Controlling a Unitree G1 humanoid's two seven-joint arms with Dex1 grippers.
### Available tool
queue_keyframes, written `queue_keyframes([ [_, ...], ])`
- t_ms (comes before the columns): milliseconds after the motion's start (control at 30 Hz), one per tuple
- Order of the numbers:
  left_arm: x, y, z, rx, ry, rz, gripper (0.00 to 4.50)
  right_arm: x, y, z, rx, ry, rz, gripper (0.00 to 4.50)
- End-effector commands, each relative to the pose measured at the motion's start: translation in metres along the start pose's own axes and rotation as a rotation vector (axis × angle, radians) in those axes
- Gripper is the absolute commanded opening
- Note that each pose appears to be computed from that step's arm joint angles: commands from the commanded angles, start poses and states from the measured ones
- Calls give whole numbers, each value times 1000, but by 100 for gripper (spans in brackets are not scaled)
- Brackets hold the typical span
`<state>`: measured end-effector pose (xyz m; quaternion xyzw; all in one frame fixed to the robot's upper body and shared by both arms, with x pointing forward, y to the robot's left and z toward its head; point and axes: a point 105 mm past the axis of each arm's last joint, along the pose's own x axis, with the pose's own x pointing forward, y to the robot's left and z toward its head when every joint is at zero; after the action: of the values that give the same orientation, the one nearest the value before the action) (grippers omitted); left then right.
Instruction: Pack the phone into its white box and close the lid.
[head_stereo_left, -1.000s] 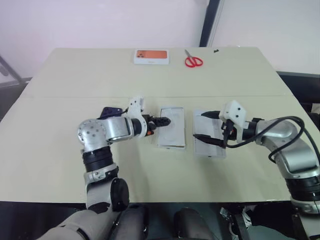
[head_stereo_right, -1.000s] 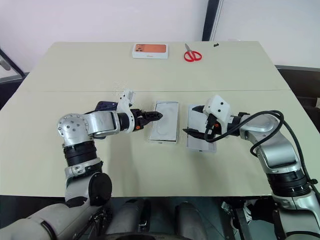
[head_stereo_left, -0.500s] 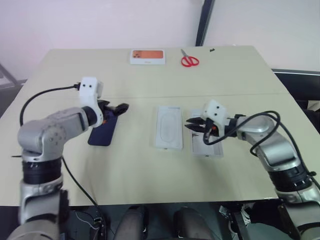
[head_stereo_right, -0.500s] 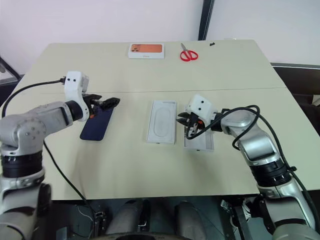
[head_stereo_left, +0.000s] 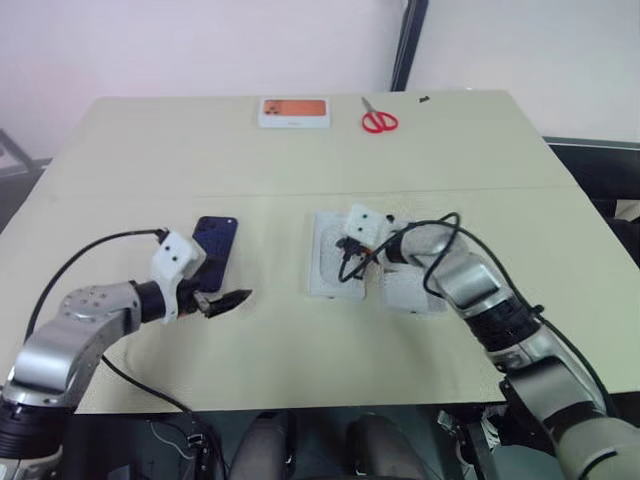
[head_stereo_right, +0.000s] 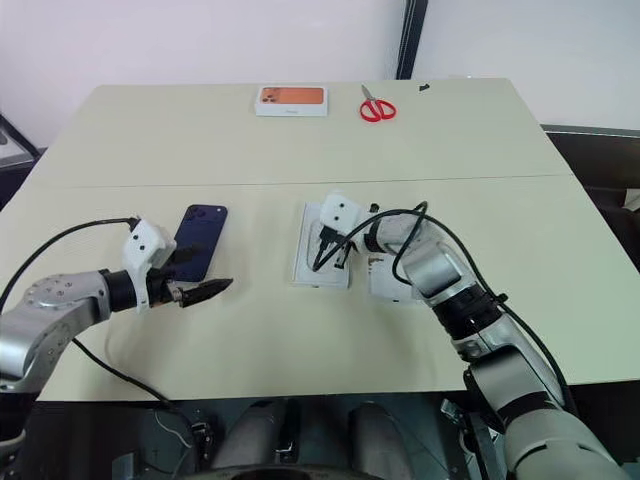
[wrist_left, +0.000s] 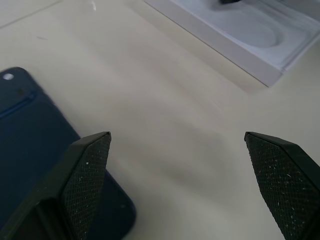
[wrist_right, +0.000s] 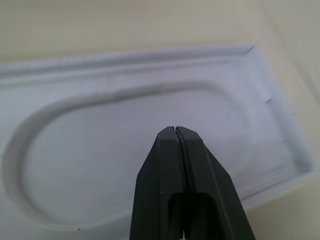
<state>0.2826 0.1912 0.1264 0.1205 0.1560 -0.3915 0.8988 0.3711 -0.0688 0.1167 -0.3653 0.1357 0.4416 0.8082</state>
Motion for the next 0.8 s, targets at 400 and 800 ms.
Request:
queue_keyframes([
  [400, -27, 43, 15, -186, -103, 276, 450, -20, 7, 59, -126, -232, 31, 1],
  [800, -46, 100, -13, -741, 0, 547, 450, 21, 43, 95, -129, -302, 80, 1],
])
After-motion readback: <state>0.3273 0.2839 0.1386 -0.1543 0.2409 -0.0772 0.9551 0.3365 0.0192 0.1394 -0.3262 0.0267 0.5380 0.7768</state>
